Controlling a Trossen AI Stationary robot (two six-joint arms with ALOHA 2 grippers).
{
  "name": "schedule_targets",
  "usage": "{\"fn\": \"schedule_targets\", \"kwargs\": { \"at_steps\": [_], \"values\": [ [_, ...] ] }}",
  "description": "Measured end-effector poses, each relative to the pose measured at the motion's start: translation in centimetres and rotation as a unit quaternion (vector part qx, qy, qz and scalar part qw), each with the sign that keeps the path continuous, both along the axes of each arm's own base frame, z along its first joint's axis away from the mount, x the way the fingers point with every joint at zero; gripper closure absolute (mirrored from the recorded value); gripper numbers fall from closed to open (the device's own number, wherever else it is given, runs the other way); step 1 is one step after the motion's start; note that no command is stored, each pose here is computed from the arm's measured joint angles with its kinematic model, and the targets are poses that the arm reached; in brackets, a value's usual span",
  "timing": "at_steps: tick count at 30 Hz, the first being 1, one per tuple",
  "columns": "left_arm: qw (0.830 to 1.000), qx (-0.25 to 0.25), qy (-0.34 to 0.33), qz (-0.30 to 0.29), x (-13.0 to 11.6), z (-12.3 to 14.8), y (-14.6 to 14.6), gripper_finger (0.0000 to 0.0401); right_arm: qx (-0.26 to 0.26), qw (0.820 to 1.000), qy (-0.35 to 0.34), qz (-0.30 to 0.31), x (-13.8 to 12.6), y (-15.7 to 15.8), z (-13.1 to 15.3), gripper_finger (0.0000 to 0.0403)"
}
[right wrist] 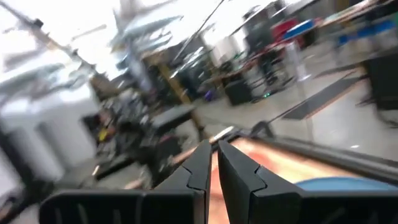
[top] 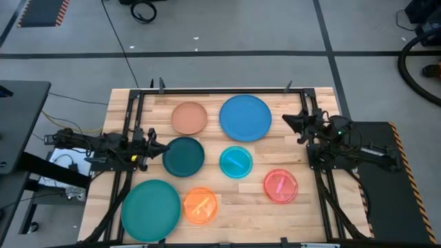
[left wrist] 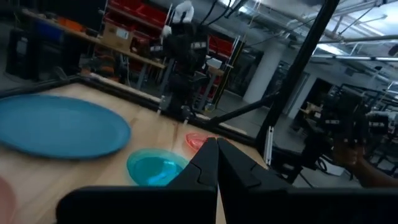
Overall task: Stack plastic plates
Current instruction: Stack the green plate on top of the blue plate
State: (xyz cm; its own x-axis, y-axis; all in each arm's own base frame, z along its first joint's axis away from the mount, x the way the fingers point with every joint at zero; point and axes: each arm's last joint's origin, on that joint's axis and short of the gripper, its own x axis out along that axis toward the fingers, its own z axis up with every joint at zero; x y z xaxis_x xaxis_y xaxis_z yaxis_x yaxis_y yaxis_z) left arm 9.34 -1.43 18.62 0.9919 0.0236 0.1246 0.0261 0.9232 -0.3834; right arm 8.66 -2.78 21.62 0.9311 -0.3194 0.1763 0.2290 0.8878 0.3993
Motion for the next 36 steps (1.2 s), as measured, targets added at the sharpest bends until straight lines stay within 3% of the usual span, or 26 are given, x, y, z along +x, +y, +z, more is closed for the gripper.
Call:
{"fn": "schedule_targets", "kwargs": {
  "at_steps": [7, 16, 22, 28, 36],
  "values": [
    [0.990, 0.063, -0.119, 0.040, -0.6, 2.4, 0.2, 0.0394, -0.021, 0.998, 0.038, 0.048, 1.6, -0.2, -0.3, 0.0365],
    [0.992, 0.067, -0.100, 0.026, -0.2, 2.1, 0.1, 0.0394, -0.025, 0.991, 0.073, 0.113, 3.9, 0.0, -1.0, 0.0365],
    [0.996, 0.068, -0.055, 0.017, 0.7, 1.4, -0.2, 0.0361, -0.030, 0.981, 0.115, 0.153, 6.0, 0.8, -0.3, 0.0365],
    [0.997, 0.074, 0.019, -0.010, 1.5, 1.5, -0.5, 0.0309, -0.036, 0.976, 0.153, 0.149, 8.3, 2.1, 0.5, 0.0365],
    [0.984, 0.021, 0.157, -0.077, 2.6, 2.2, -1.1, 0.0299, -0.043, 0.970, 0.191, 0.144, 11.2, 4.3, 1.1, 0.0365]
  ]
}}
